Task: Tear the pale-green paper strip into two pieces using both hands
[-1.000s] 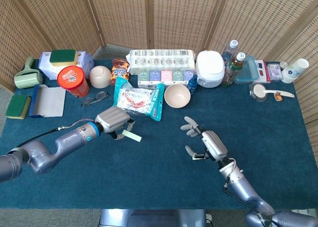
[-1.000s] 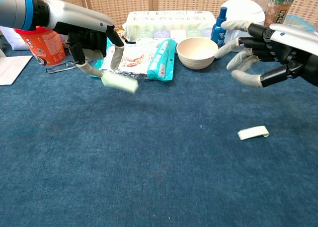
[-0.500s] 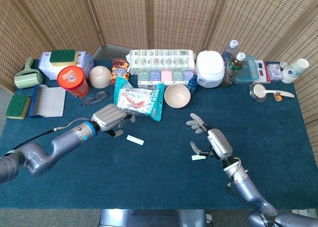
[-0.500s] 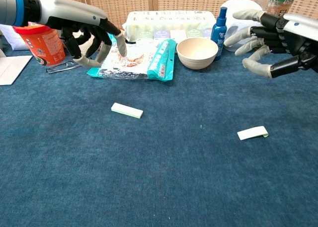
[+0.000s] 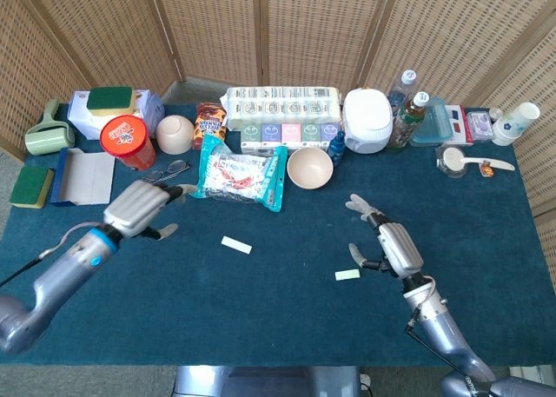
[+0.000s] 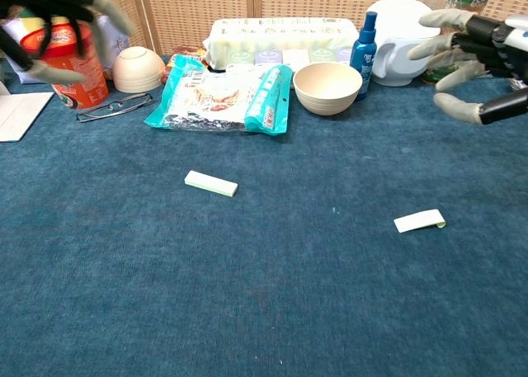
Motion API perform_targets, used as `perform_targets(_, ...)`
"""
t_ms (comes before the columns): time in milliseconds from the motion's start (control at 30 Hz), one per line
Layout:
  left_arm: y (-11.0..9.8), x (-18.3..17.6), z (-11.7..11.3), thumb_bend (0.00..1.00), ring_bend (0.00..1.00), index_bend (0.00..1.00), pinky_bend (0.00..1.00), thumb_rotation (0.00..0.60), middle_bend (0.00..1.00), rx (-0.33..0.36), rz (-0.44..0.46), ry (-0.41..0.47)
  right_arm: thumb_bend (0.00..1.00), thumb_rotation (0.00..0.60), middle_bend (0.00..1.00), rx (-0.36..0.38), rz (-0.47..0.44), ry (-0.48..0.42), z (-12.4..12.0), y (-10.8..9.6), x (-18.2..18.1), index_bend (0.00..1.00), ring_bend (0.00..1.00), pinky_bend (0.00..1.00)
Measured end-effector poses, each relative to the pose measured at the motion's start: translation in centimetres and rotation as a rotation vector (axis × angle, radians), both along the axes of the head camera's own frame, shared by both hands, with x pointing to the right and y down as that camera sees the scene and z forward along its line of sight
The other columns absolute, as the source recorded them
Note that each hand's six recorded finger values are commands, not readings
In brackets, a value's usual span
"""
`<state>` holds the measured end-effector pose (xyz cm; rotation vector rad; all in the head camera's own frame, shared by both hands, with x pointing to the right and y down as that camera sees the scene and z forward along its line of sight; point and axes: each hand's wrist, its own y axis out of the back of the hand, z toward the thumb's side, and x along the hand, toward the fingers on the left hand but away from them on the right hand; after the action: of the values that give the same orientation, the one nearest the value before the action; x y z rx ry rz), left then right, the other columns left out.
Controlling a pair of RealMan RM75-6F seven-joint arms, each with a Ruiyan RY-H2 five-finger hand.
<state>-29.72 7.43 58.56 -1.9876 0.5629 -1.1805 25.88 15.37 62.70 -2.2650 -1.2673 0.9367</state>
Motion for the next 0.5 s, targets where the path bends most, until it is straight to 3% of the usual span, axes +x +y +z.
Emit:
perform_targets(267, 4.7, -8.0, -2.9, 0.3, 0.37, 0.18, 0.53, 0.6, 0.36, 0.087, -0.219, -0.06, 0.46, 0.6, 0.19, 0.044, -0.015, 0.17, -0.4, 1.0, 2.1, 0.1, 0.11, 0.19)
perform_targets(500, 8.8, -12.6, -4.4, 0.29, 0.37, 0.19, 0.52, 0.6, 0.36, 0.131, -0.336, -0.122, 0.46, 0.6, 0.2, 0.08, -0.012, 0.327, -1.0, 2.2, 4.3, 0.15, 0.1, 0.17)
